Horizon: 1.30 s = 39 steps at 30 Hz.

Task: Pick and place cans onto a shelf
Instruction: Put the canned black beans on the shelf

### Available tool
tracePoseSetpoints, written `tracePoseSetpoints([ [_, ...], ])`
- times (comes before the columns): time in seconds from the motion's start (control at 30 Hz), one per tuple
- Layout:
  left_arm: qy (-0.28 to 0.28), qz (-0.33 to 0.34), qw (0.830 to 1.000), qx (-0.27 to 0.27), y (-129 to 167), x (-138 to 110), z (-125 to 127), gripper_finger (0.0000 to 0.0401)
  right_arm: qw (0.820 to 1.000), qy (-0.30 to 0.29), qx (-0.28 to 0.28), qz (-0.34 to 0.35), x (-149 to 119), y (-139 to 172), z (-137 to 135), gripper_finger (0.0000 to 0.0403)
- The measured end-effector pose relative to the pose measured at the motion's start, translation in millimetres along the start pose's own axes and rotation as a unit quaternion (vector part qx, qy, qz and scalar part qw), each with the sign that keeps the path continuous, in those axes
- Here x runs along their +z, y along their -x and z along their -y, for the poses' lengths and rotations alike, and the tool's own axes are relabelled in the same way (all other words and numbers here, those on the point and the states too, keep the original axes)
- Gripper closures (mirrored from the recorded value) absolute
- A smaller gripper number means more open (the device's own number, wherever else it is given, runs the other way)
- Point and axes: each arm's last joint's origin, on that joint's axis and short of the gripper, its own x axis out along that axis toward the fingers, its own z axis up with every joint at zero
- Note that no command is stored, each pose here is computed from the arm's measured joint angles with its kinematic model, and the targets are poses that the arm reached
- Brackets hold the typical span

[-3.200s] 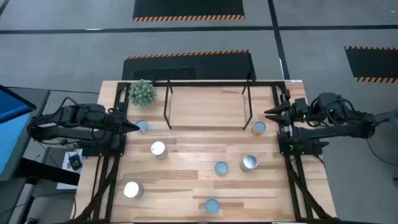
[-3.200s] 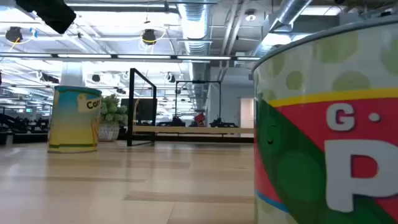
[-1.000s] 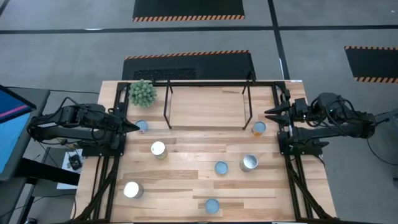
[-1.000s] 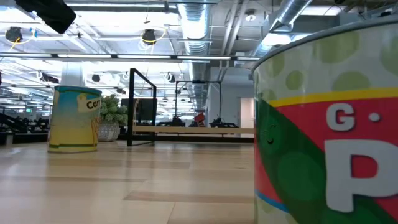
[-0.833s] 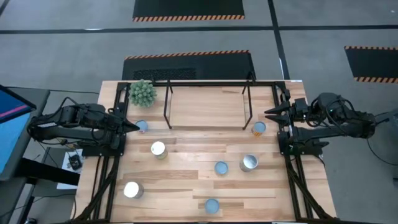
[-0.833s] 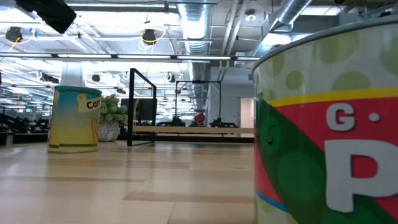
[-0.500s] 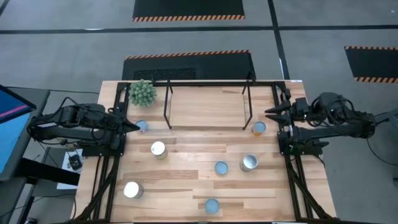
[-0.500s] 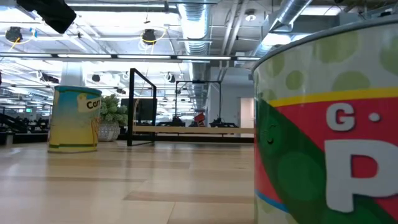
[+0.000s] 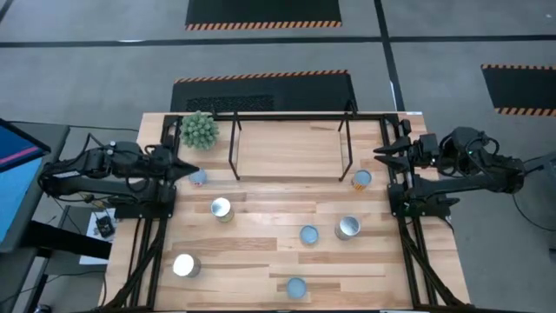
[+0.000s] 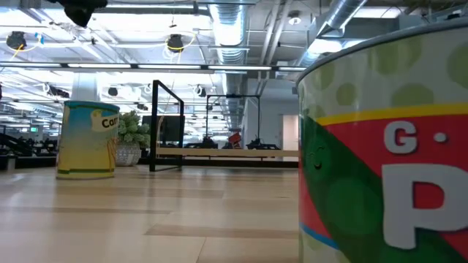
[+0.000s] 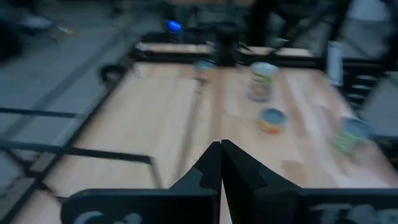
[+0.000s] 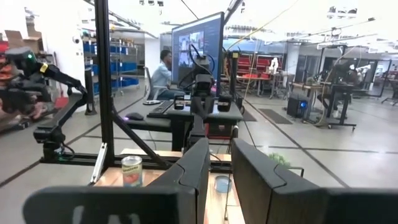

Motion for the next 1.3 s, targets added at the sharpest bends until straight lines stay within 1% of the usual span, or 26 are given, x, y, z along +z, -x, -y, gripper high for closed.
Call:
tracePoseSetpoints([
  [0.07, 0.022, 0.006, 0.999, 0.032, -0.4, 1.1, -1.8, 0.0401, 1.000, -0.017, 0.000, -0.005, -1.0, -0.1, -0.1, 0.0305],
  [0.23, 0.087, 0.007, 0.993, 0.080, -9.4, 4.4, -3.1, 0.0401, 0.997, -0.075, -0.001, -0.021, -4.0, -0.7, -0.1, 0.0305],
  [0.33, 0.124, 0.011, 0.989, 0.081, -20.9, 9.3, -1.3, 0.0401, 0.994, -0.101, -0.006, -0.030, -7.1, -4.6, 0.0, 0.0305],
  [0.47, 0.168, 0.033, 0.982, 0.076, -43.8, 20.9, 2.4, 0.0401, 0.987, -0.150, -0.034, -0.041, -10.1, -16.1, 1.3, 0.0305],
  [0.53, 0.198, 0.047, 0.977, 0.072, -58.8, 27.1, 4.8, 0.0401, 0.987, -0.150, -0.054, -0.031, -9.6, -25.8, 2.5, 0.0305],
  [0.6, 0.211, 0.054, 0.974, 0.067, -74.2, 31.4, 7.3, 0.0401, 0.987, -0.139, -0.079, -0.020, -9.0, -37.2, 4.0, 0.0305],
  [0.7, 0.214, 0.056, 0.973, 0.064, -97.2, 34.4, 10.8, 0.0401, 0.988, -0.116, -0.098, -0.021, -12.7, -56.3, 5.3, 0.0305],
  [0.83, 0.183, 0.055, 0.979, 0.066, -118.2, 34.9, 13.6, 0.0395, 0.991, -0.055, -0.101, -0.064, -26.7, -79.7, 5.7, 0.0305],
  [0.93, 0.169, 0.063, 0.981, 0.065, -122.7, 37.9, 14.1, 0.0376, 0.986, -0.025, -0.130, -0.105, -37.7, -91.7, 9.4, 0.0305],
  [1.03, 0.156, 0.073, 0.983, 0.063, -117.8, 47.4, 13.9, 0.0348, 0.977, -0.019, -0.156, -0.147, -35.2, -97.5, 14.7, 0.0305],
  [1.1, 0.139, 0.070, 0.986, 0.067, -110.3, 52.6, 12.8, 0.0328, 0.967, -0.034, -0.168, -0.190, -31.5, -99.4, 17.9, 0.0305],
  [1.17, 0.123, 0.068, 0.987, 0.073, -102.5, 57.9, 11.7, 0.0311, 0.953, -0.050, -0.185, -0.236, -26.4, -104.1, 21.5, 0.0305],
  [1.23, 0.106, 0.059, 0.989, 0.089, -97.6, 59.1, 10.3, 0.0296, 0.933, -0.065, -0.198, -0.291, -21.8, -107.4, 23.5, 0.0305],
  [1.3, 0.100, 0.043, 0.989, 0.103, -95.7, 56.7, 9.3, 0.0285, 0.908, -0.082, -0.212, -0.351, -19.2, -109.8, 25.0, 0.0305],
])
